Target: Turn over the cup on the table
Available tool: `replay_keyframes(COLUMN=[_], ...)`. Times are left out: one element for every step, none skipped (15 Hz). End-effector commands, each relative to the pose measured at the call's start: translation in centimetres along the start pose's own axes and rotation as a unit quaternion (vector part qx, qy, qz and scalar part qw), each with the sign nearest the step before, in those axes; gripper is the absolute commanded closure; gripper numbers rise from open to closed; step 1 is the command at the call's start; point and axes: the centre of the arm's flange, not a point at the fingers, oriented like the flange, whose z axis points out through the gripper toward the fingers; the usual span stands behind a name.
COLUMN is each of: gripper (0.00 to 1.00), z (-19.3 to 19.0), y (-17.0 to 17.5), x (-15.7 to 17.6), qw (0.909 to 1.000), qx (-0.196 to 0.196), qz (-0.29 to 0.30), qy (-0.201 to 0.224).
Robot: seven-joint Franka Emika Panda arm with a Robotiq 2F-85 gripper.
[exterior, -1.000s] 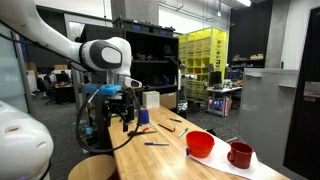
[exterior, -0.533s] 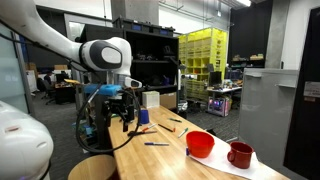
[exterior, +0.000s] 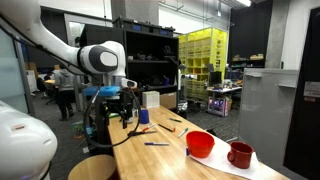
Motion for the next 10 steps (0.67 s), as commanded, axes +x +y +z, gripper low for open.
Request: replay_keyframes(gripper=[0.0,0.0,0.0,0.0,0.0,0.0,0.0,0.0,0.0,0.0], z=[0.5,0.4,0.6,0.6,0.5,0.6,0.8,0.9,1.0,1.0], y=[-3.8,-4.7,-5.4,-6.0,-5.0,-5.5,-5.8,-5.8,-5.9,-5.9], x=[4.9,5.8,6.8,7.5,4.6,5.4,6.0,6.4,6.6,6.6], qw=[0.9985,0.9978,0.9968,0.9959,0.9968,0.9963,0.9961,0.9961,0.9961,0.9962], qx=[-0.025,-0.029,-0.032,-0.034,-0.026,-0.027,-0.027,-0.026,-0.026,-0.025], qz=[-0.045,-0.054,-0.065,-0.075,-0.065,-0.072,-0.075,-0.077,-0.077,-0.077], qy=[0.019,0.026,0.034,0.038,0.038,0.039,0.037,0.035,0.033,0.033])
